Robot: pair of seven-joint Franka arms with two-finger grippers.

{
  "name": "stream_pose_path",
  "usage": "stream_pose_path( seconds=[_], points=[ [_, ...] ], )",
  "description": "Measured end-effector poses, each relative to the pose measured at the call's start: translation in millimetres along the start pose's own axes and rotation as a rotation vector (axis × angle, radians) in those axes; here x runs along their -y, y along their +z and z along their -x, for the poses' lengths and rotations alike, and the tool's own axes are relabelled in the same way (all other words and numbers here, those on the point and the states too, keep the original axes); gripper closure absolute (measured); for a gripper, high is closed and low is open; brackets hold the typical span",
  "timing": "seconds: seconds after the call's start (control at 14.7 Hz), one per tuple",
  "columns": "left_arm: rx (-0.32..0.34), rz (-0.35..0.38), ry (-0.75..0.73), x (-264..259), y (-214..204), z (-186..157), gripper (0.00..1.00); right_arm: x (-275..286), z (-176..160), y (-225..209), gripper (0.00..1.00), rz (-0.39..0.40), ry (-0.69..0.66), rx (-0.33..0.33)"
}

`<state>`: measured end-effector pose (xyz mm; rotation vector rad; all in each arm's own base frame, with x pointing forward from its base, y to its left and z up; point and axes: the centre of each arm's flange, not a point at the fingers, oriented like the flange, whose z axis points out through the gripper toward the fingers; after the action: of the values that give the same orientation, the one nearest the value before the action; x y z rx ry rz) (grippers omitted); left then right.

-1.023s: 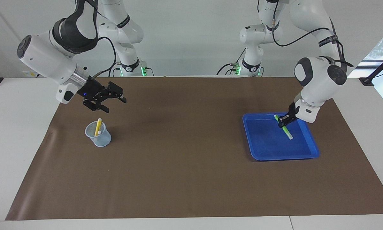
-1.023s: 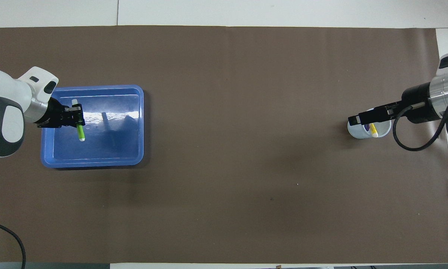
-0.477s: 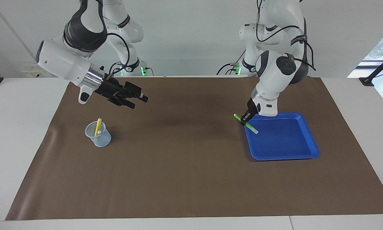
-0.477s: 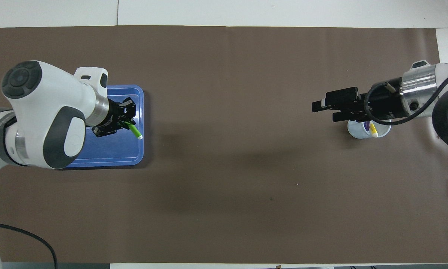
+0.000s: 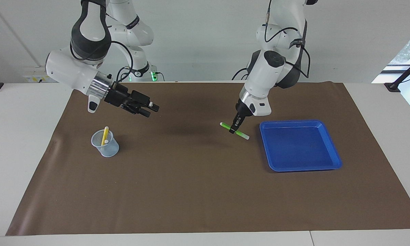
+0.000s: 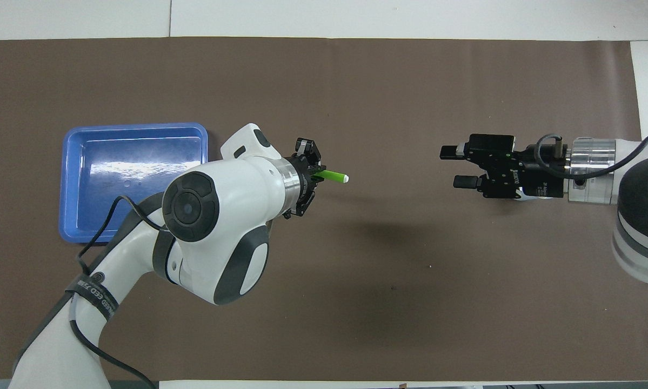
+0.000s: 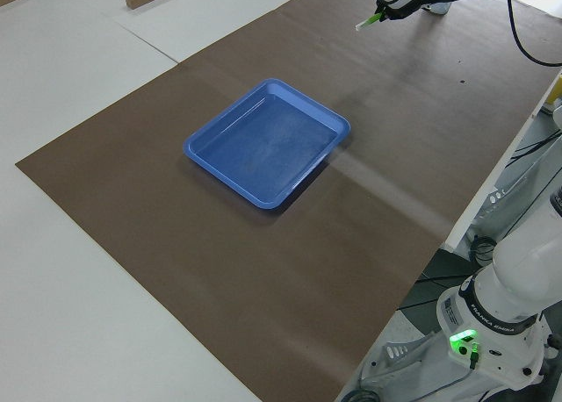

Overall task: Transfer and insert pens with both arms
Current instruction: 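Hand the green pen from the left gripper to the right gripper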

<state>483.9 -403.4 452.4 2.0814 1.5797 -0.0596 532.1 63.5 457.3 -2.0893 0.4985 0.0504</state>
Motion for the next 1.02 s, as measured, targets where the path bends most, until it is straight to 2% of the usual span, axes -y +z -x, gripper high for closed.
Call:
stream_pose_path(
  seconds=[0.14, 0.2, 0.34, 0.48, 0.75, 1.02],
  points=[
    [0.04, 0.053, -0.071, -0.2, -2.6, 26.9, 0.83, -9.5, 0.8, 3.6, 0.04, -0.017, 0.008, -0.011],
    [0.058, 0.068, -0.096, -2.2, -5.3, 38.6, 0.83, -12.2, 1.3, 5.8, 0.13, -0.02, 0.011, -0.013],
    [0.089, 0.087, -0.127, -7.4, -12.9, 60.4, 0.83, -13.3, 5.8, 13.6, 0.16, -0.016, 0.009, -0.001],
    [0.112, 0.094, -0.127, -7.8, -16.4, 78.3, 0.83, -10.1, 10.4, 18.7, 0.33, -0.022, 0.006, 0.008],
    [0.126, 0.1, -0.12, -3.7, -13.5, 88.7, 0.83, -0.6, 12.9, 18.1, 0.33, -0.072, 0.059, 0.005],
    [0.124, 0.1, -0.122, -3.7, -10.4, 87.5, 0.83, 8.7, 15.8, 13.9, 0.33, -0.079, 0.072, 0.001]
  ],
)
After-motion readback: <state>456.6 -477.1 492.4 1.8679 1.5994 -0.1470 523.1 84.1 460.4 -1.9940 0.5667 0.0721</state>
